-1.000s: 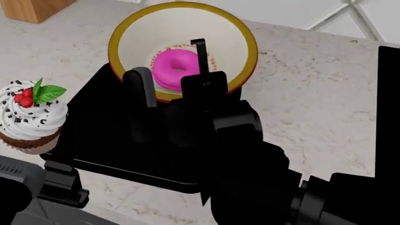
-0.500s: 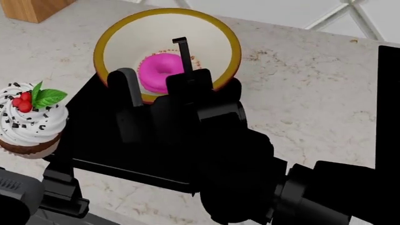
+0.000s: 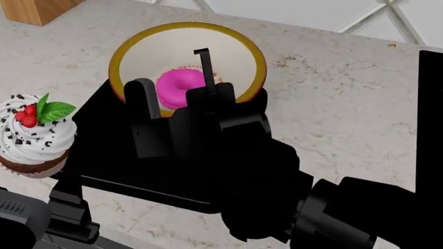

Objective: Pick up the bowl with donut and place it on the tray. Pick up the cupcake and place it on the tray.

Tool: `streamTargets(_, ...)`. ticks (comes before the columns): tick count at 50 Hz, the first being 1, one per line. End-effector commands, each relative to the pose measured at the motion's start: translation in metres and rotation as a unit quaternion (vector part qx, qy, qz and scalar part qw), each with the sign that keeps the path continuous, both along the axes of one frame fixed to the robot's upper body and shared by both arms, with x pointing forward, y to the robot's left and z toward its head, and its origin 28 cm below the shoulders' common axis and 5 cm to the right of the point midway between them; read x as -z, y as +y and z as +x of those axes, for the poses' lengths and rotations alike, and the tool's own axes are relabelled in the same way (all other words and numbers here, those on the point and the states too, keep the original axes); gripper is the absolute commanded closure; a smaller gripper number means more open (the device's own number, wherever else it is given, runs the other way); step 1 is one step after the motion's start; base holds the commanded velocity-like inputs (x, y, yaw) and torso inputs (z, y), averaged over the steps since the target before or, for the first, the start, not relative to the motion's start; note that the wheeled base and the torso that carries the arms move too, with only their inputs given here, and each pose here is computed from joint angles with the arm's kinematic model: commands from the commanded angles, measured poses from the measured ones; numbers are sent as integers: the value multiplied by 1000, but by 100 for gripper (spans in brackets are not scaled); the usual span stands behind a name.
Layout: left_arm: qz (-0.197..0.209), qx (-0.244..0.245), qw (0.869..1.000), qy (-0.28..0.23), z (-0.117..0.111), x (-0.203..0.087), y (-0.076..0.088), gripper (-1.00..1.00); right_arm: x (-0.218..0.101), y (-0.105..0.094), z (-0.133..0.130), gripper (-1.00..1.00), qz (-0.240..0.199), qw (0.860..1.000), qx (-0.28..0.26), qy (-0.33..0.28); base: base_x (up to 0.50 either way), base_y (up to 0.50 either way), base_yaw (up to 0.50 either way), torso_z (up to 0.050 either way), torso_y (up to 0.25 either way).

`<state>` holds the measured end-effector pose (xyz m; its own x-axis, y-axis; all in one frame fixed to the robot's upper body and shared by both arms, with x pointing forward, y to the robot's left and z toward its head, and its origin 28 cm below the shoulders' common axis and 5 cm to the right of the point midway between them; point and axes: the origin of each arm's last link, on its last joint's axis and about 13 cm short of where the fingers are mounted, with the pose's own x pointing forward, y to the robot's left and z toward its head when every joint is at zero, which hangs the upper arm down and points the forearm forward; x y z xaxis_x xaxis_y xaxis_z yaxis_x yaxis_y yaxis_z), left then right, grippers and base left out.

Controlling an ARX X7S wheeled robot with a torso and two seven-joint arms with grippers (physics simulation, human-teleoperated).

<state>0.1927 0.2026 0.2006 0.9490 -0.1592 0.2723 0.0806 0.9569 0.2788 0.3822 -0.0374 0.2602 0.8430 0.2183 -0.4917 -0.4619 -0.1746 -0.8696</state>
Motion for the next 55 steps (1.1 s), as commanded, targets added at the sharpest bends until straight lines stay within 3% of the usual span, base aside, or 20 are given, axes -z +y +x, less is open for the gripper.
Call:
streamTargets(1,-9,1,1000,1,0,1,0,100,-1,2,2,100,-11,1000,-11,-13,0,0,0,0,0)
streamTargets(35,-7,1,1000,3,1,1,-1,100,10,3,8,100,-11,1000,-24,5,0,0,0,0,0)
streamTargets(36,-8,1,1000,2,1,1,-1,100,10,3,8,-100,-14,999,-28,7,0,0,0,0,0)
streamTargets(55,-9,2,1000,3,1,3,-1,100,-17,-9,-13,-100,-30,999,-6,-14,0,0,0,0,0)
